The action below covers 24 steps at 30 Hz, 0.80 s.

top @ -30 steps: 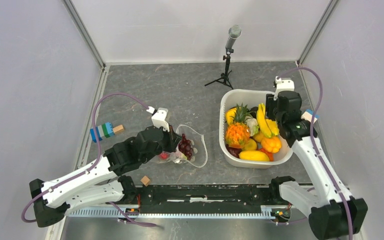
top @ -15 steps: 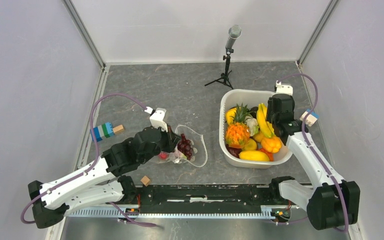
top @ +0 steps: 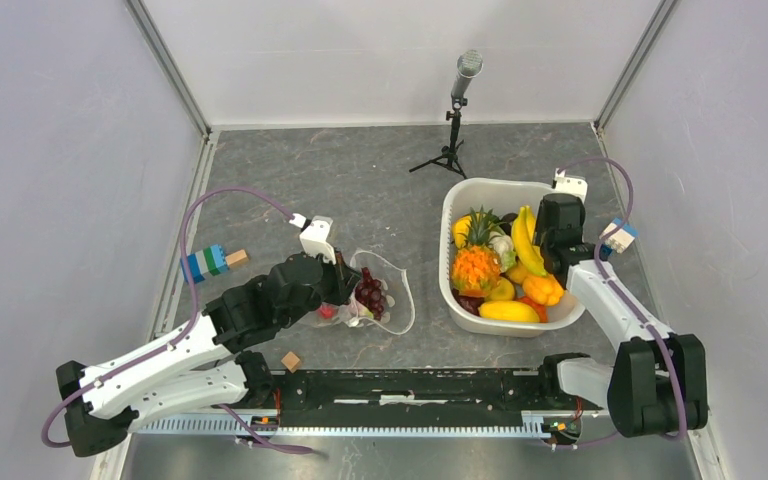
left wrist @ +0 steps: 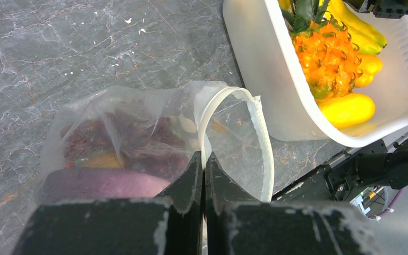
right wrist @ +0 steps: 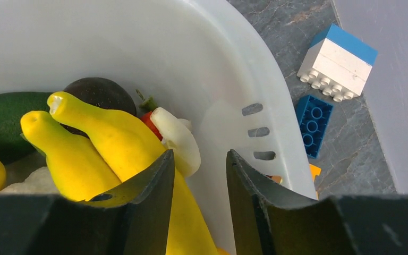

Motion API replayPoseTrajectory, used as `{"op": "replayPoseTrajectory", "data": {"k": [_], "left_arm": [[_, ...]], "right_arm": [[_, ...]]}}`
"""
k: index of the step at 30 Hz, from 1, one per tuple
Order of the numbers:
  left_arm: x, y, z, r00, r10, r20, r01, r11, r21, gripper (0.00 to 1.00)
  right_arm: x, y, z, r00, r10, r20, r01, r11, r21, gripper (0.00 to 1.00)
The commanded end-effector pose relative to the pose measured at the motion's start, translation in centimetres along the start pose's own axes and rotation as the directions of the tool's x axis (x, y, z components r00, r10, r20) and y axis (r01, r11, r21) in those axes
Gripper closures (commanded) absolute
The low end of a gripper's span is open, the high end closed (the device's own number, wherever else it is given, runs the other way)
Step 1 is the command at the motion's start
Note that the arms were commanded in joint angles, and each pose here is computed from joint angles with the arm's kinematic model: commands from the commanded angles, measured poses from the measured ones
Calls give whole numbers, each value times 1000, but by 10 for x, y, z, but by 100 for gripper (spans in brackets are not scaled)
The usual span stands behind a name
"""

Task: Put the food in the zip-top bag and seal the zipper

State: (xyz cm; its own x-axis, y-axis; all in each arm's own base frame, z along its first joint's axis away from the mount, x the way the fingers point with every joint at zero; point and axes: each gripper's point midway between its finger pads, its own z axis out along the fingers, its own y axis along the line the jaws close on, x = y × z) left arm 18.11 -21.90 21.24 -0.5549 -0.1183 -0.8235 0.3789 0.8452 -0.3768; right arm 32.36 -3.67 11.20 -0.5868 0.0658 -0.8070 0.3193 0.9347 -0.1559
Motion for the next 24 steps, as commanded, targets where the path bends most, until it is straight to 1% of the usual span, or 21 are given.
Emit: {"op": "replayPoseTrajectory", "data": {"k": [1,3,4,6,8,10,11,13,14,15,17,19,21,23,24], "left_arm": [[-8,-1,0,999,-11,31,11,1000,3,97],[-8,-2,1,1000,-10,27,10,1000,8,97],[-9,-3,1,1000,-11,26,11,1000,9,97],[-8,-4,1,1000,-10,22,10,1000,14,97],[-8,-4,0,1000,-10,22,10,1000,14,97],[-7,-3,0,1000,-12,24,12,1000,11,97],[-7,-2,-1,1000,-14,24,13,1000,12,97],[-7,-1,-1,1000,-11,22,11,1000,9,97],[-7,-1,-2,1000,-12,21,11,1000,8,97],[-6,-1,-2,1000,-11,20,11,1000,6,97],[-7,-1,-1,1000,-13,21,13,1000,3,97],[-7,0,0,1000,-12,23,12,1000,1,96],[-8,-2,1,1000,-8,24,8,1000,1,97],[-9,-2,3,1000,-5,25,5,1000,-4,97],[-10,-2,3,1000,-3,26,3,1000,-5,97]], "right_arm": [[5,-16,10,999,24,31,-26,995,96,54],[5,-12,11,998,52,32,-55,996,77,54],[4,-7,12,997,60,39,-62,997,55,52],[11,2,16,998,55,8,-55,998,12,43],[23,8,20,997,63,-34,-64,998,-19,42],[32,17,21,995,84,-51,-87,993,-73,44],[34,22,20,994,95,-51,-100,989,-109,47],[27,25,15,994,103,-37,-108,984,-143,55],[20,26,10,994,108,-11,-109,981,-159,55],[8,26,4,994,112,20,-106,979,-176,53],[-13,25,-10,990,116,77,-98,974,-203,47],[-32,24,-26,986,114,119,-84,969,-233,45],[-40,27,-41,985,109,131,-68,956,-284,42],[-40,41,-58,987,97,129,-40,922,-385,38],[-36,50,-67,988,94,121,-30,893,-449,34]]}}
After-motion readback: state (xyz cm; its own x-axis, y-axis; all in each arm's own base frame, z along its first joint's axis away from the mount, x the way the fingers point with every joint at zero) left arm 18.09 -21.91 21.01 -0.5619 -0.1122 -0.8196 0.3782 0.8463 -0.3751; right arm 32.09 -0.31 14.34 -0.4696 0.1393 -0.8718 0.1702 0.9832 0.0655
